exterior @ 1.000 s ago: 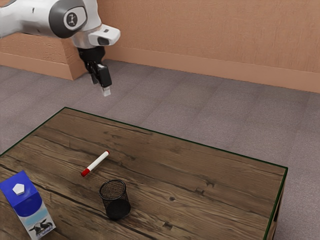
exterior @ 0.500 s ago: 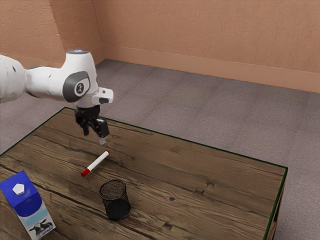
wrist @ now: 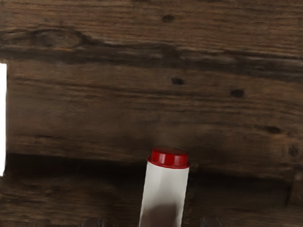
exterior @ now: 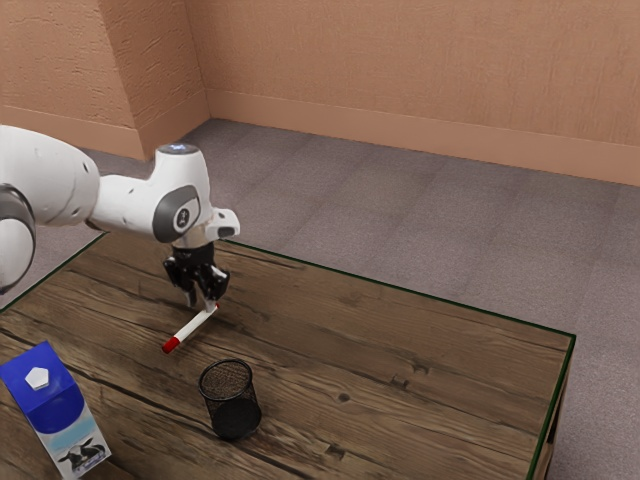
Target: Put the marker into the pen holder.
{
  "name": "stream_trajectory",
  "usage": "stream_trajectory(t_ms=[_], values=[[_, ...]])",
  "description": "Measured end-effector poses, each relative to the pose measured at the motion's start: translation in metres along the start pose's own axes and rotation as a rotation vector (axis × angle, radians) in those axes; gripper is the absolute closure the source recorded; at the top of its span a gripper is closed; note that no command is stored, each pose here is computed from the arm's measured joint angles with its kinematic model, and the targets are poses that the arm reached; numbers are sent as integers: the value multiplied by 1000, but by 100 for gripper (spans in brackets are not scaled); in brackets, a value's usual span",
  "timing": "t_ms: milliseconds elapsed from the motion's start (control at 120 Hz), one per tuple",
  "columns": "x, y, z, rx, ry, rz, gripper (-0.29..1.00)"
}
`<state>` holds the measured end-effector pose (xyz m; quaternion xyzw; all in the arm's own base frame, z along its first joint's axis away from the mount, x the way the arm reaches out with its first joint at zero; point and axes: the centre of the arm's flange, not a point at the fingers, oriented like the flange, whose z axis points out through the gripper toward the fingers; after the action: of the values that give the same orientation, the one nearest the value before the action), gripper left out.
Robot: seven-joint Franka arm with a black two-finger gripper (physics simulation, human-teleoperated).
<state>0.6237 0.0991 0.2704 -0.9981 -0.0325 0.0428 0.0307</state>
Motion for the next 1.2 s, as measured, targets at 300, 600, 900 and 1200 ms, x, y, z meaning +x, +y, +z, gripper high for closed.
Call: stream_trajectory(t_ms=[300, 600, 900, 1200], values=[[8, 3, 23, 3, -13, -55, 56], [-39, 72, -148, -47, 222, 25, 75], [-123, 146, -210, -54, 301, 143, 78], [-158, 166, -157, -53, 188, 154, 78]])
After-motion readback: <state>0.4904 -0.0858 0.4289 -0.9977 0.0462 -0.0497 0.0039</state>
